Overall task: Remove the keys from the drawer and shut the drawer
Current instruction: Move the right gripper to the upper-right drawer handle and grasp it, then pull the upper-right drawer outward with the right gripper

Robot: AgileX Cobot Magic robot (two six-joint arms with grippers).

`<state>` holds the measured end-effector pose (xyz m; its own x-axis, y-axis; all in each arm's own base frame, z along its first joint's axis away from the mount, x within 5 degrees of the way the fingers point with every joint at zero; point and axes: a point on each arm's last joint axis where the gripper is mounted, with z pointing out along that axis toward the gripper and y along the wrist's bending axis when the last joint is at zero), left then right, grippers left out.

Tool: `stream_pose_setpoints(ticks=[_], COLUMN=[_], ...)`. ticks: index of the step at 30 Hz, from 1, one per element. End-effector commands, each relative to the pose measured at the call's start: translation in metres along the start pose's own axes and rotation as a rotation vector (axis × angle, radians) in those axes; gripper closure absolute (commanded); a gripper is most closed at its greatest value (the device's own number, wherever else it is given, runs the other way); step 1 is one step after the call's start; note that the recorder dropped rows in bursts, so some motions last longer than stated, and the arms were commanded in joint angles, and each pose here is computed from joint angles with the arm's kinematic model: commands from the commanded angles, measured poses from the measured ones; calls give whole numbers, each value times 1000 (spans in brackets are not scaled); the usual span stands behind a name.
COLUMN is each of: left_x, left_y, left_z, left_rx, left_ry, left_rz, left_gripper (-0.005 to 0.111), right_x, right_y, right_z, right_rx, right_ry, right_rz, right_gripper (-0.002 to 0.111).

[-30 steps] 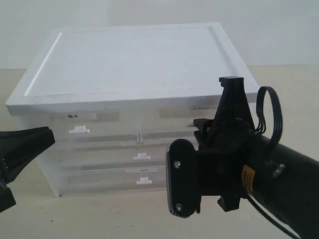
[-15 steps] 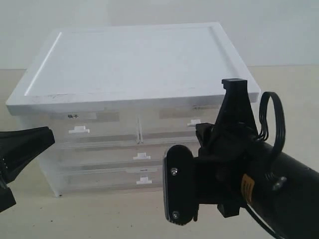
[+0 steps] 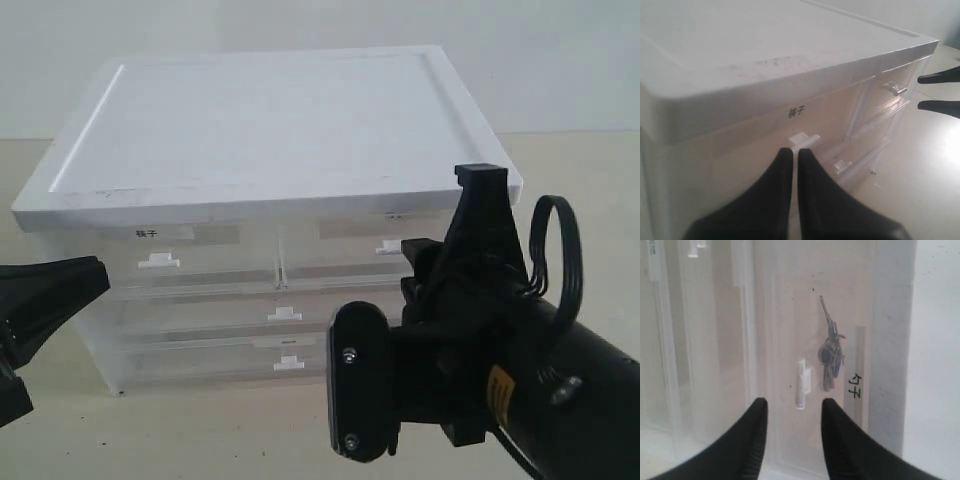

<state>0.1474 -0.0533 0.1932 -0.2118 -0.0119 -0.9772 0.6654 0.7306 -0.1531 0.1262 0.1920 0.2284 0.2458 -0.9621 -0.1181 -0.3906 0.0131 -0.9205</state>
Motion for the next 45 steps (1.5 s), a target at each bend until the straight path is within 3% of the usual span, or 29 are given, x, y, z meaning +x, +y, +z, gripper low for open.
stream_pose_setpoints(ticks=[1, 14, 23, 29, 38, 41, 45], left_x=[2, 1, 2, 2, 1, 1, 1], left_y=[0, 0, 0, 0, 0, 0, 1], left_z=[0, 0, 0, 0, 0, 0, 0], left_rx=[-2, -3, -1, -1, 0, 0, -12], left_ry=[5, 3, 5, 5, 3, 3, -4], left_rz=[-11, -12, -11, -11, -11, -11, -7], left_gripper=[102, 102, 102, 102, 102, 102, 102], right_x=[-2, -6, -6, 7, 8, 8, 3], right_y=[1, 0, 12, 8, 9, 9, 13], right_z=[-1, 6, 18, 30, 31, 31, 26], right_rx=[7, 1, 23, 2, -19, -19, -38], right_ry=[-22, -93, -5, 44, 38, 37, 25], right_rz=[0, 45, 0, 75, 91, 89, 27], right_gripper=[70, 71, 71, 85, 87, 108, 108])
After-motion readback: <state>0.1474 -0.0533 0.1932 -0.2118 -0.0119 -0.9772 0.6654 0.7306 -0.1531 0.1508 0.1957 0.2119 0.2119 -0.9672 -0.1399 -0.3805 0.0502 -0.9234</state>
